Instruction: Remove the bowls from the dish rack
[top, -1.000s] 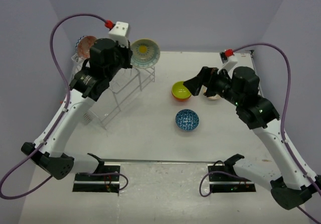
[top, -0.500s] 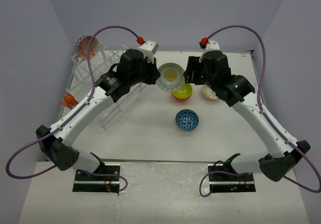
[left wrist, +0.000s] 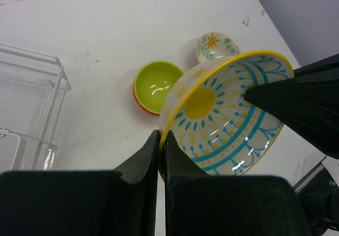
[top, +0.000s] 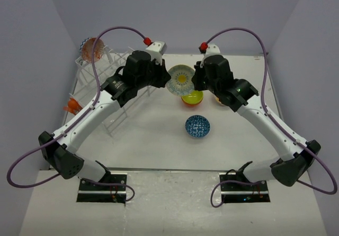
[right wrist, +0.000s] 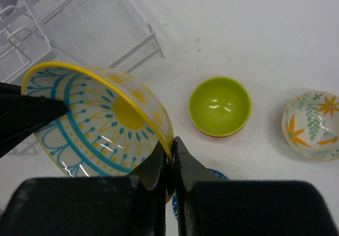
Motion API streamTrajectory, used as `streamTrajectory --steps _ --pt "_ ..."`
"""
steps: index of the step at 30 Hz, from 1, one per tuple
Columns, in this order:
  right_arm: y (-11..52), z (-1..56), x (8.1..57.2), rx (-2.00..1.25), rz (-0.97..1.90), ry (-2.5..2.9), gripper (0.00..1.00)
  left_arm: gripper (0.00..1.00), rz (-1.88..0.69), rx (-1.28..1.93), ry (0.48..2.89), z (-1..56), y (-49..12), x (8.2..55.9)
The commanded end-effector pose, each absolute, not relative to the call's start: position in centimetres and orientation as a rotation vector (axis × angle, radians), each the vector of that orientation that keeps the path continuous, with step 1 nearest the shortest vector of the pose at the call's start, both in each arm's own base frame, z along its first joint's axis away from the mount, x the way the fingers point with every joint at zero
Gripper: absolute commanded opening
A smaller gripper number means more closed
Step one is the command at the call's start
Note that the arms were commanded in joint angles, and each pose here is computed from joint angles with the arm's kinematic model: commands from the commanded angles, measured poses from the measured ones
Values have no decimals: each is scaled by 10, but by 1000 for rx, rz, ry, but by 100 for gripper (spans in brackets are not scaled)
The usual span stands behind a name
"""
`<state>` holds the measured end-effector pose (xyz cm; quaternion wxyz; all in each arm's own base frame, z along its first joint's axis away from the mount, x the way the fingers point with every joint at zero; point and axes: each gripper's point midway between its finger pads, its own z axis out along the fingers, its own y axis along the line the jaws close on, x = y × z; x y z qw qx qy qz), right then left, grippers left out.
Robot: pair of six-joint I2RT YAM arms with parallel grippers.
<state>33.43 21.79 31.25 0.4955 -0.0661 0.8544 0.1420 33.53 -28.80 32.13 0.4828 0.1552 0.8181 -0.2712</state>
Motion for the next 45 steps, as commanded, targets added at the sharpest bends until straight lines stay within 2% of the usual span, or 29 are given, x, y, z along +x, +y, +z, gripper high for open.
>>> streamTrajectory --steps 1,5,6,7,8,10,11,16,21,25,29,33,45 --pt "221 312 347 -138 333 2033 0 0 -789 348 1837 372 -301 334" --pt "214 314 352 -93 324 2025 0 0 -769 339 1823 378 -297 335" --pt "211 314 355 -79 330 2030 0 34 -748 333 1826 379 -294 336" --pt "195 311 363 -35 313 2040 0 53 -707 322 1836 379 -286 337" --pt "186 310 367 -7 317 2048 0 61 -668 293 1821 387 -278 339" --pt "169 298 371 43 346 2088 0 97 -551 227 1818 394 -254 343" --pt "143 297 378 116 322 2084 0 100 -513 205 1779 411 -239 338" --pt "71 260 394 307 285 2158 0 100 -277 34 1680 445 -162 318" --pt "11 213 402 481 257 2248 0 100 -96 -67 1648 449 -106 302" --pt "-1 189 415 537 349 2299 0 100 15 -128 1678 430 -66 321" --pt "-8 164 425 606 404 2353 0 100 25 -129 1752 410 -52 336" --pt "-3 144 426 615 472 2399 0 100 30 -128 1707 416 -44 324" --pt "1 134 426 617 504 2410 0 100 46 -103 1714 411 -42 320"
